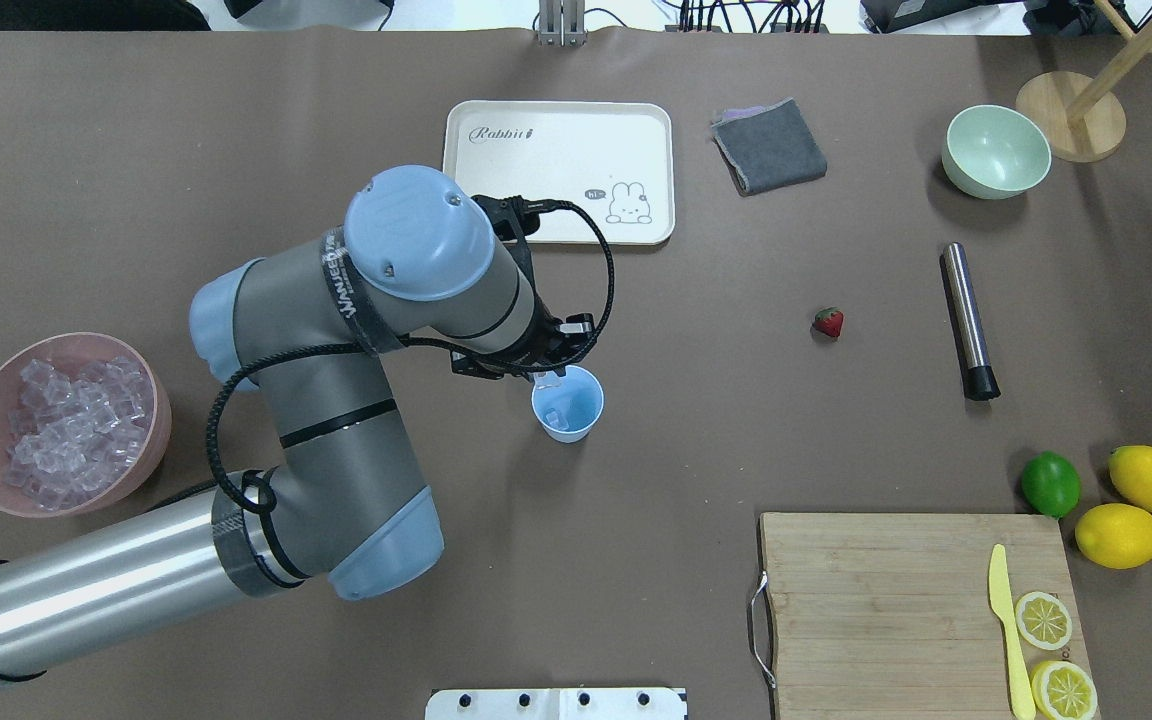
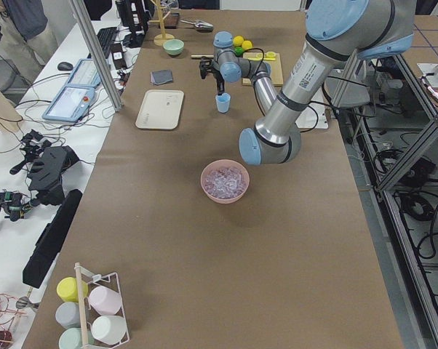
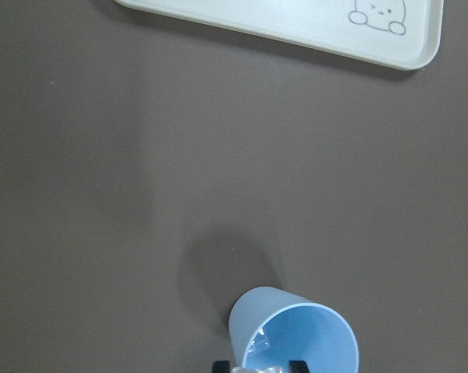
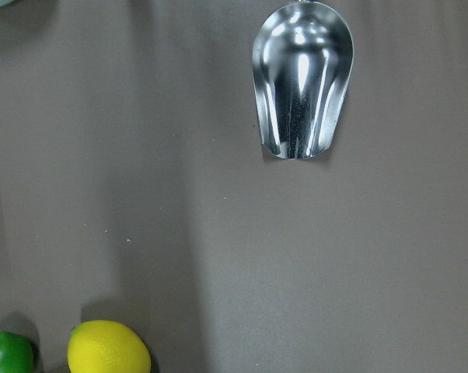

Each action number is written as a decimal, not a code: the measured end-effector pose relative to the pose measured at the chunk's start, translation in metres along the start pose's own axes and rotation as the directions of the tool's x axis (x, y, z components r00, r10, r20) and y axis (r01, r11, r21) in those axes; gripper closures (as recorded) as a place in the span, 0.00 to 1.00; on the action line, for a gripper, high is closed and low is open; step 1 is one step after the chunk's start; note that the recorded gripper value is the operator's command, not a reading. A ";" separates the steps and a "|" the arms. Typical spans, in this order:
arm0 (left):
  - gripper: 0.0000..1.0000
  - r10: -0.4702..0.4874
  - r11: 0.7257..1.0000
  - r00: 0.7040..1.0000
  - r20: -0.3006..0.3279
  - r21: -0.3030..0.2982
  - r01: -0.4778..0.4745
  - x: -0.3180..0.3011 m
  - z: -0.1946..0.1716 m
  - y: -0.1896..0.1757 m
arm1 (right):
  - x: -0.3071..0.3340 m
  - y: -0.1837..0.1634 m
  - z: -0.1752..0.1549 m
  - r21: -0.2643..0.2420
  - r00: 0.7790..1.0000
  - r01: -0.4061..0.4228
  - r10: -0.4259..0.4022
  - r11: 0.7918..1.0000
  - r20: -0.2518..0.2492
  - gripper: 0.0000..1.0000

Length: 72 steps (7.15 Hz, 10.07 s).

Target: Mash ice and strawberries in cup

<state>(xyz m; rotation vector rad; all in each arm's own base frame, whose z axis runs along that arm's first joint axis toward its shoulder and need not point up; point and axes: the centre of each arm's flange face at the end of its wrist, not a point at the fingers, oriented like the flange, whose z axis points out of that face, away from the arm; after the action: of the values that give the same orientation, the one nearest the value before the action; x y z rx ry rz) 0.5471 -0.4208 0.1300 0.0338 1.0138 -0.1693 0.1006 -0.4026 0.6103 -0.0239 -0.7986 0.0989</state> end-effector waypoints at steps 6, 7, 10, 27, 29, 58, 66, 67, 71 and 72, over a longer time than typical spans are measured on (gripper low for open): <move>0.03 0.018 1.000 1.000 0.007 0.017 -0.018 0.002 0.008 0.007 | 0.001 0.000 0.001 -0.001 1.000 -0.002 0.002 1.000 0.000 0.00; 0.03 0.043 0.999 0.999 0.005 0.025 -0.043 -0.014 0.000 0.004 | 0.001 0.000 0.001 -0.001 1.000 -0.002 0.002 1.000 0.000 0.00; 0.03 0.146 0.989 0.989 0.016 0.008 -0.146 -0.115 -0.040 -0.018 | 0.001 0.001 0.001 -0.003 1.000 -0.003 0.003 1.000 0.001 0.00; 0.28 0.488 0.873 0.872 -0.037 0.008 -0.488 -0.518 -0.089 -0.027 | 0.003 0.005 -0.001 0.000 1.000 -0.004 0.004 1.000 0.002 0.00; 0.30 0.502 0.865 0.863 -0.054 0.001 -0.502 -0.526 -0.075 -0.021 | 0.002 0.005 -0.001 0.001 1.000 -0.003 0.003 1.000 0.002 0.00; 0.43 0.520 0.854 0.848 -0.108 0.022 -0.521 -0.515 -0.065 -0.022 | 0.003 0.012 -0.001 0.000 1.000 -0.007 0.007 1.000 0.002 0.00; 0.50 0.495 0.867 0.861 -0.116 -0.004 -0.499 -0.525 -0.070 -0.009 | 0.002 0.010 -0.002 0.004 1.000 -0.003 0.003 1.000 0.002 0.00; 0.50 0.493 0.868 0.863 -0.113 -0.008 -0.497 -0.526 -0.066 -0.010 | 0.001 0.010 -0.002 0.004 1.000 -0.003 0.003 1.000 0.002 0.00; 0.76 0.493 0.867 0.862 -0.114 -0.009 -0.498 -0.525 -0.064 -0.011 | 0.002 0.011 -0.002 0.002 1.000 -0.005 0.005 1.000 0.002 0.00; 0.78 0.494 0.867 0.862 -0.114 -0.009 -0.498 -0.525 -0.064 -0.011 | 0.002 0.011 -0.002 0.002 1.000 -0.005 0.005 1.000 0.002 0.00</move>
<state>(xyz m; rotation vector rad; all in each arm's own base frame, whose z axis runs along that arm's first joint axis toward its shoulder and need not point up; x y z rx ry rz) 0.2199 -0.3590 0.5412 0.2711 1.0852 0.3298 0.1025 -0.3910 0.6101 -0.0242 -0.8006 0.1043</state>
